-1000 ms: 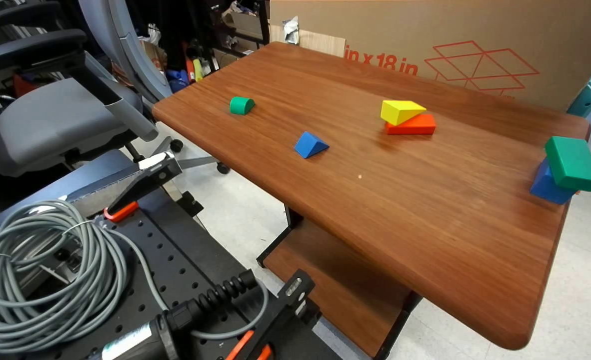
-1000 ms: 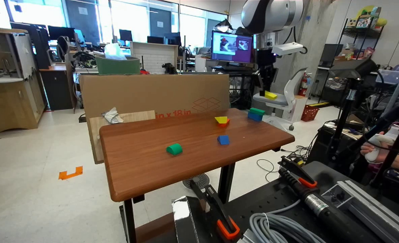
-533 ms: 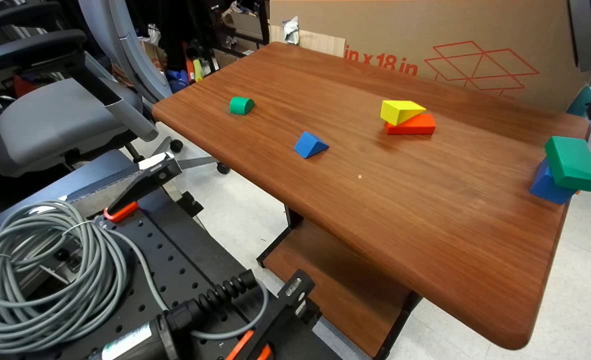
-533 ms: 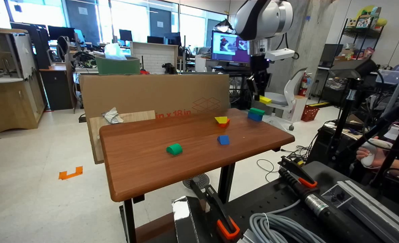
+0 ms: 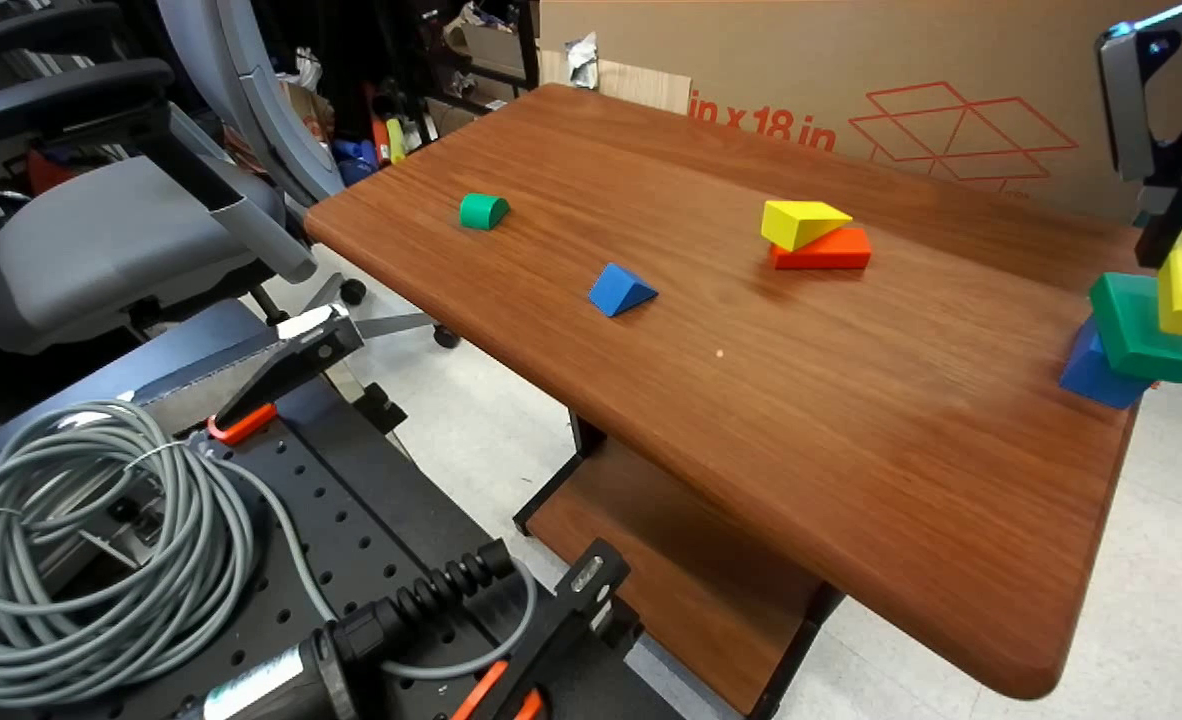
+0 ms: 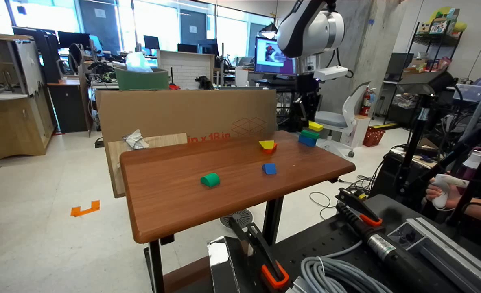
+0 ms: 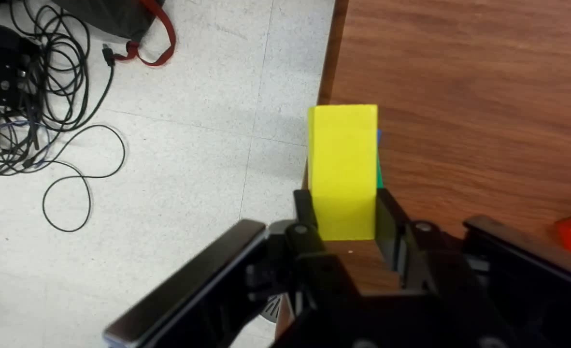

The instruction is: Put the yellow block that is in the front on the green block

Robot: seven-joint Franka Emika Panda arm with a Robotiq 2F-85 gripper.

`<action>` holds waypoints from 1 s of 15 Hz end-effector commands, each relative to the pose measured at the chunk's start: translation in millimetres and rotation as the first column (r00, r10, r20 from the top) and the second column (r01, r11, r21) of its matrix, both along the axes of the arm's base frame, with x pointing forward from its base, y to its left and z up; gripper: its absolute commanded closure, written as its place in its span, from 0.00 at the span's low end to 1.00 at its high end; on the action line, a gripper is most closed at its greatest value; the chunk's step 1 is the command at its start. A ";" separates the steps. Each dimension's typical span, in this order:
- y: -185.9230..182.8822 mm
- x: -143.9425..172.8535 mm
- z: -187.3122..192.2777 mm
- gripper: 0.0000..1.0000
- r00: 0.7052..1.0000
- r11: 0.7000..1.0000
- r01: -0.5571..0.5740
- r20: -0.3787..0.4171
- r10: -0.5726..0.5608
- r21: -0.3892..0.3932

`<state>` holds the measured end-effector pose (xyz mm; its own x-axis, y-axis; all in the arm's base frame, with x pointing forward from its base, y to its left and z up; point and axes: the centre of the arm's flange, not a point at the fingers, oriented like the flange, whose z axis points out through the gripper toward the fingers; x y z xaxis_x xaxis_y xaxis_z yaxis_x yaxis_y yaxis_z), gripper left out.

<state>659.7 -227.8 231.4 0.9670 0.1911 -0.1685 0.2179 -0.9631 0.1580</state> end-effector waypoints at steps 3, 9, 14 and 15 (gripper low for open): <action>2.7 13.9 -15.9 0.92 0.998 0.999 -0.034 -0.055 0.033 -0.017; 15.4 4.7 -5.4 0.26 0.994 0.995 -0.090 -0.063 0.087 -0.043; 28.1 -26.4 48.9 0.00 0.990 0.984 -0.141 -0.006 0.141 -0.105; 32.5 -37.8 64.2 0.00 0.989 0.983 -0.148 0.009 0.150 -0.111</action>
<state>664.0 -212.1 246.7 0.9360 0.2780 -0.2157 0.3257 -0.9167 0.2317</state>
